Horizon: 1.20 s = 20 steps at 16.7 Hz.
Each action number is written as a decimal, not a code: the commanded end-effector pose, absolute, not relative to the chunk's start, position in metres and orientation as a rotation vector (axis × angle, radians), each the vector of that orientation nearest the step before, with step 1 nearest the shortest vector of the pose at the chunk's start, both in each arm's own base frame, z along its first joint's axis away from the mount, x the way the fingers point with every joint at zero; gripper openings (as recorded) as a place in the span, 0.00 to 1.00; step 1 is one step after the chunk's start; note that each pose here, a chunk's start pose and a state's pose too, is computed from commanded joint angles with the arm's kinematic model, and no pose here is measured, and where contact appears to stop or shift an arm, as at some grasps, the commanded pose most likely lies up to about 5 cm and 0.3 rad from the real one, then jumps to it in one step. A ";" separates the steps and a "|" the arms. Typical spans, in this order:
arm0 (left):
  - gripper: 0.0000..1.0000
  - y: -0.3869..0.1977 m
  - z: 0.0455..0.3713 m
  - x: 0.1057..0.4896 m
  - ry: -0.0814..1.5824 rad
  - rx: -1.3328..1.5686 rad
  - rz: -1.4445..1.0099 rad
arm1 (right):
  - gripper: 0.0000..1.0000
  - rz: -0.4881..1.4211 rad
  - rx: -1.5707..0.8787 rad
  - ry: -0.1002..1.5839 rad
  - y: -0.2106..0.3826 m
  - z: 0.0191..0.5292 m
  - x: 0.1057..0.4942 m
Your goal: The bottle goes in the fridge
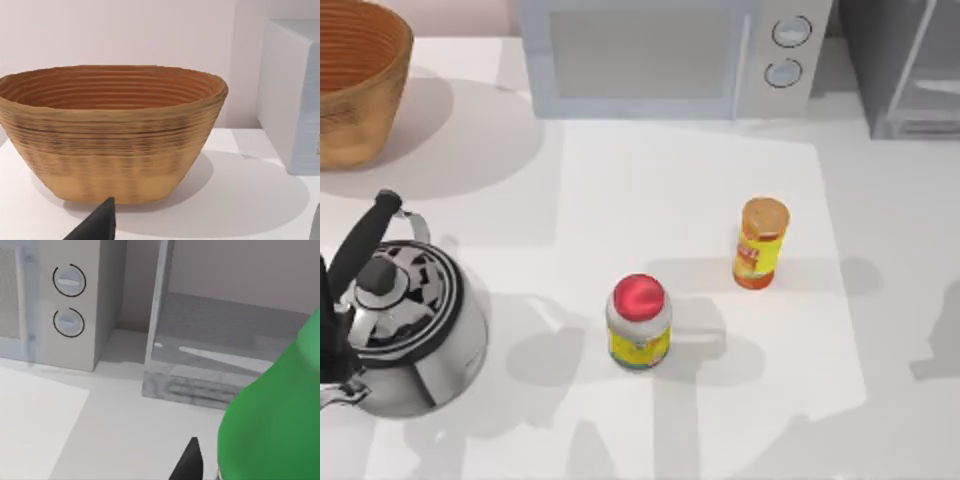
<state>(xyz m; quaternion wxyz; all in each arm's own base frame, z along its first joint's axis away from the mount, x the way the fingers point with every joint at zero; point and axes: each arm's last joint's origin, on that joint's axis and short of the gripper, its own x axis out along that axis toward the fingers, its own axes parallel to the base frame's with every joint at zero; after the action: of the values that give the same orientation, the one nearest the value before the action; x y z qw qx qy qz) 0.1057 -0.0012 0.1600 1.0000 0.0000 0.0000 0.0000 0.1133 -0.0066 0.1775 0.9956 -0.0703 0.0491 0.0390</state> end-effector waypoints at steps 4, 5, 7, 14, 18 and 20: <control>1.00 -0.001 0.160 0.106 0.000 0.000 0.000 | 0.01 0.008 -0.017 0.012 -0.002 0.162 0.106; 1.00 -0.001 0.160 0.106 0.000 0.000 0.000 | 0.01 0.002 -0.004 0.003 -0.001 0.160 0.106; 1.00 -0.001 0.160 0.106 0.000 0.000 0.000 | 0.01 0.000 0.000 0.000 -0.001 0.160 0.106; 1.00 -0.001 0.160 0.106 0.000 0.000 0.000 | 0.01 -0.002 0.005 -0.039 -0.002 0.178 0.107; 1.00 -0.001 0.160 0.106 0.000 0.000 0.000 | 0.01 -0.004 0.007 -0.125 -0.006 0.226 0.121; 1.00 -0.001 0.160 0.106 0.000 0.000 0.000 | 0.01 -0.007 0.004 -0.143 -0.010 0.249 0.141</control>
<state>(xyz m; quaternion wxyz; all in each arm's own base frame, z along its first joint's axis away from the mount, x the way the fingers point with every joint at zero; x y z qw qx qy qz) 0.1057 -0.0012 0.1600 1.0000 0.0000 0.0000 0.0000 0.1409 -0.0097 0.2492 0.9974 0.0022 -0.0714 -0.0036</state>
